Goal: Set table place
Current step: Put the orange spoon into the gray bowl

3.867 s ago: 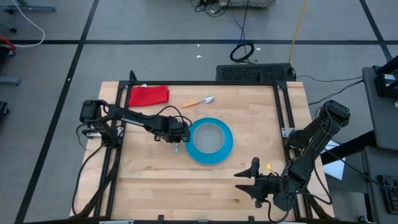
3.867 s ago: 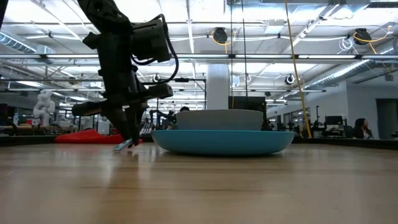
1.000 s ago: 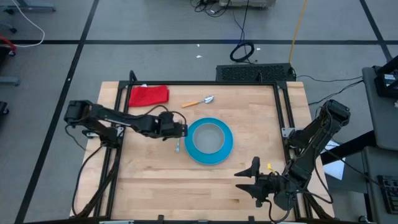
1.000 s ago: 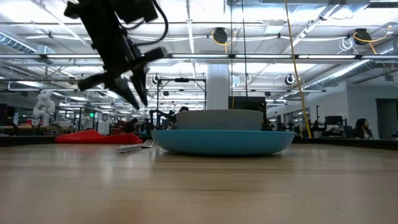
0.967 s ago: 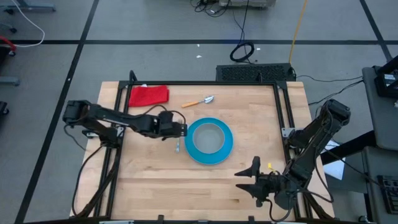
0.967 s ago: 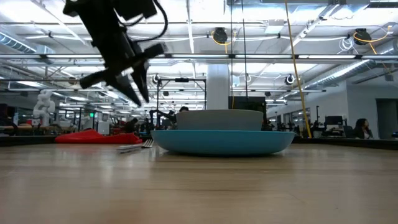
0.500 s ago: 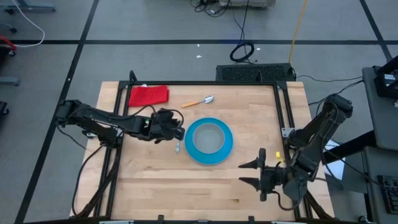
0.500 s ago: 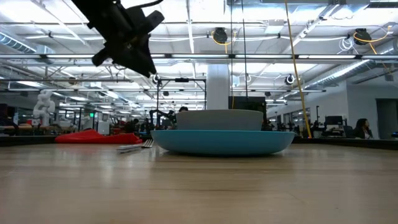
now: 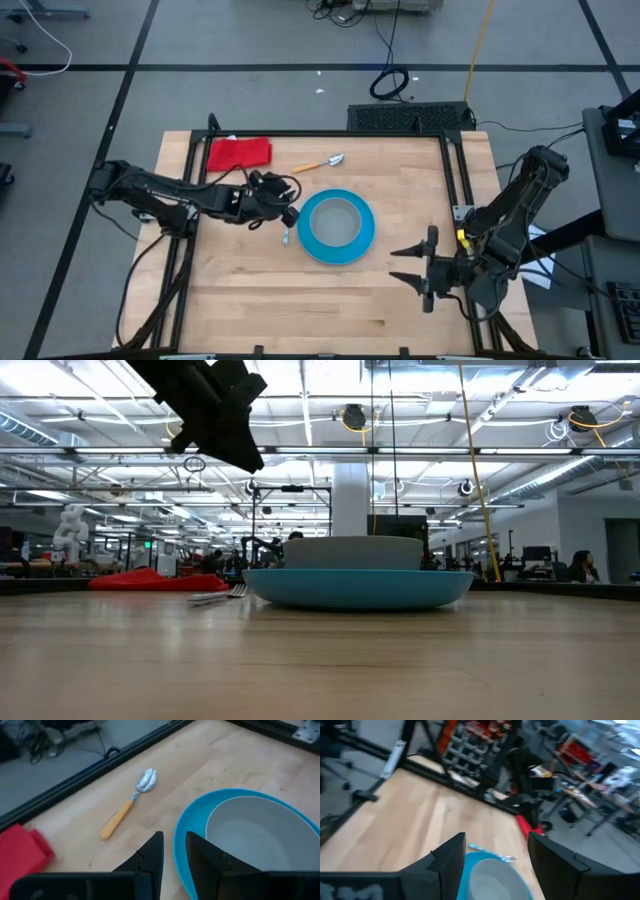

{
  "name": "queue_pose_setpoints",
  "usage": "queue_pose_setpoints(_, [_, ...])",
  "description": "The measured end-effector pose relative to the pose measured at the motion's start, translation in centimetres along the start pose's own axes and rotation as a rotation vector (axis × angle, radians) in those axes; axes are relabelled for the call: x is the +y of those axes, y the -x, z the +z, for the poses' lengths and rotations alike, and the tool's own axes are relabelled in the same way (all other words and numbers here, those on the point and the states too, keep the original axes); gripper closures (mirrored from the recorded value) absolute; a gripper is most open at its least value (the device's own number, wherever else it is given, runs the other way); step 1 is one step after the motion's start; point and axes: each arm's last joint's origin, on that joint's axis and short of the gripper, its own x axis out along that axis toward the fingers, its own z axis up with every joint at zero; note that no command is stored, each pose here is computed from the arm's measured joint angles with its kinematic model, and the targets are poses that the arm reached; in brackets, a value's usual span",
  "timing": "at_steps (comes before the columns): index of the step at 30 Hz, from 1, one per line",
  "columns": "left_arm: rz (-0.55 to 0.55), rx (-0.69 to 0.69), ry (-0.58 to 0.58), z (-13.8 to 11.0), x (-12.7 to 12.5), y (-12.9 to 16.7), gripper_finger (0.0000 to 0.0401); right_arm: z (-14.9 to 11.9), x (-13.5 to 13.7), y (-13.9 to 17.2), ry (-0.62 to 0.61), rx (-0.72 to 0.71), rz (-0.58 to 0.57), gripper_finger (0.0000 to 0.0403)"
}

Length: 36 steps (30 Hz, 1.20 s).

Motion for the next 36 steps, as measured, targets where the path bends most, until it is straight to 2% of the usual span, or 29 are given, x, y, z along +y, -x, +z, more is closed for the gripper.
queue_pose_setpoints(8, [-0.118, 0.03, -0.098, 2.7, 1.2, -0.9, 0.0315, 0.1, -0.8, 0.0, -0.02, 0.0, -0.059, 0.02])
queue_pose_setpoints(19, [-0.159, 0.033, -0.245, 7.1, 5.3, -2.8, 0.0311, 0.1, -1.1, -0.3, -0.027, 0.008, -0.074, 0.02])
queue_pose_setpoints(29, [-0.134, 0.128, -0.388, 7.0, 9.2, -7.9, 0.0205, 0.1, -1.2, -0.3, -0.025, 0.011, -0.101, 0.02])
queue_pose_setpoints(36, [-0.161, 0.198, -0.421, 5.9, 11.0, -11.7, 0.0192, 0.0, -1.2, -0.5, -0.018, 0.018, -0.108, 0.02])
